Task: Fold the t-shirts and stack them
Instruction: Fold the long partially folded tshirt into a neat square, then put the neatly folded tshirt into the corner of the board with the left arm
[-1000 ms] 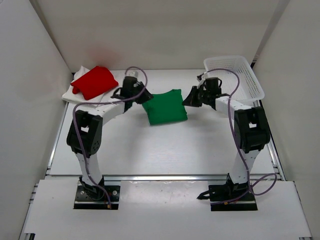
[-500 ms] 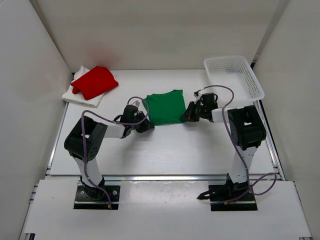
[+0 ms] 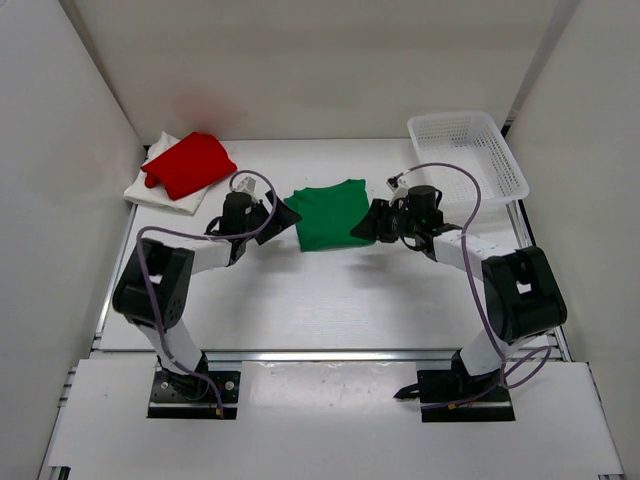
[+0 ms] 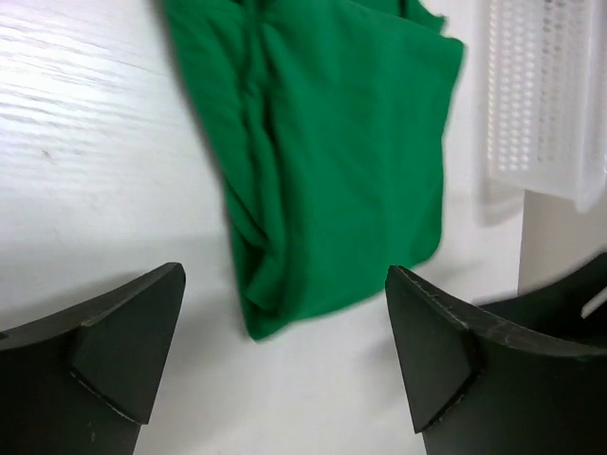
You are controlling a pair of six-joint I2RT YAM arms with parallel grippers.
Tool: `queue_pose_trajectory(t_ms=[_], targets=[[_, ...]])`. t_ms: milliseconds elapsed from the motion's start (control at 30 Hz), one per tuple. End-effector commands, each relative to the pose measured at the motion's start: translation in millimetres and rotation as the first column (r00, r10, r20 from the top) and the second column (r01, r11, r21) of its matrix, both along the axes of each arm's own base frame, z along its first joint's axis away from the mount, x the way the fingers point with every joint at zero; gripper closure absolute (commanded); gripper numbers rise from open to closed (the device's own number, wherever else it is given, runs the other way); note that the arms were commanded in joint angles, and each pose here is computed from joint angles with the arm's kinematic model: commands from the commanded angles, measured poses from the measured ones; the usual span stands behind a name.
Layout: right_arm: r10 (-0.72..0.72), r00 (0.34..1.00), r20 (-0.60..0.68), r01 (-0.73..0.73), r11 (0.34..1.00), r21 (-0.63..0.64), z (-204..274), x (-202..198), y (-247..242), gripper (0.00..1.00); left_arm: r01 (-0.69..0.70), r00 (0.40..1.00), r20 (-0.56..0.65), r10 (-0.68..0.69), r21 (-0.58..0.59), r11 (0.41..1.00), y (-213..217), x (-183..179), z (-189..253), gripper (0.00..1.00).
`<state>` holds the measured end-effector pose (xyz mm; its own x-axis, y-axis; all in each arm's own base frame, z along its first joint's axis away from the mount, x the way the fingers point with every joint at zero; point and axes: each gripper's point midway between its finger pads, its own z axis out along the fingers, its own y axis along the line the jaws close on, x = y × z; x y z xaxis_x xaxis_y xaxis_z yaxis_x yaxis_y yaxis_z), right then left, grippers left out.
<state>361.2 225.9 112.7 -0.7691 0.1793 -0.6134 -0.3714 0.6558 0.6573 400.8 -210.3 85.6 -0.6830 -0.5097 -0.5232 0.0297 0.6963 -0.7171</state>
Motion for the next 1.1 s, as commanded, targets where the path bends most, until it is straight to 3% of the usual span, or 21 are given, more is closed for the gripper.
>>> queue_pose_trajectory(t_ms=[0, 367, 433, 467, 500, 633, 767, 867, 967, 1067], targets=[[0.012, 1.000, 0.005, -0.012, 1.000, -0.011, -10, -17, -2, 0.49, 0.022, 1.000, -0.013, -0.022, -0.024, 0.999, 1, 21, -11, 0.01], [0.033, 0.999, 0.002, -0.033, 0.999, 0.003, -17, -37, 2, 0.49, 0.120, 0.989, -0.094, -0.117, 0.031, 0.992, -38, 45, -60, 0.02], [0.031, 0.999, 0.008, -0.031, 0.999, 0.013, -13, -37, 1, 0.49, 0.148, 0.985, -0.097, -0.145, 0.025, 0.989, -56, 49, -63, 0.18], [0.024, 1.000, 0.011, -0.024, 1.000, 0.009, -11, -37, -1, 0.49, 0.153, 0.984, -0.093, -0.150, 0.025, 0.988, -62, 49, -63, 0.30], [0.020, 1.000, 0.002, -0.020, 1.000, 0.009, -15, -39, -4, 0.49, 0.157, 0.985, -0.079, -0.155, 0.022, 0.987, -68, 53, -61, 0.49], [0.016, 1.000, 0.008, -0.016, 1.000, 0.021, -9, -50, -10, 0.50, 0.158, 0.987, -0.025, -0.159, -0.029, 0.987, -92, 77, -33, 0.97], [0.001, 1.000, 0.016, -0.002, 1.000, 0.025, -9, -66, -18, 0.50, 0.170, 0.982, 0.094, -0.164, -0.062, 0.984, -110, 126, 40, 1.00], [-0.023, 1.000, -0.009, 0.023, 0.999, 0.027, -15, -73, -28, 0.51, 0.176, 0.971, 0.177, -0.159, -0.087, 0.981, -97, 161, 102, 1.00], [-0.037, 0.999, -0.023, 0.038, 0.999, 0.036, -19, -79, -34, 0.51, 0.122, 0.968, 0.231, -0.103, -0.071, 0.990, -56, 192, 154, 1.00], [-0.024, 0.999, -0.043, 0.025, 0.999, 0.023, -28, -85, -36, 0.51, 0.012, 0.958, 0.287, 0.016, -0.097, 0.995, 28, 222, 198, 1.00]])
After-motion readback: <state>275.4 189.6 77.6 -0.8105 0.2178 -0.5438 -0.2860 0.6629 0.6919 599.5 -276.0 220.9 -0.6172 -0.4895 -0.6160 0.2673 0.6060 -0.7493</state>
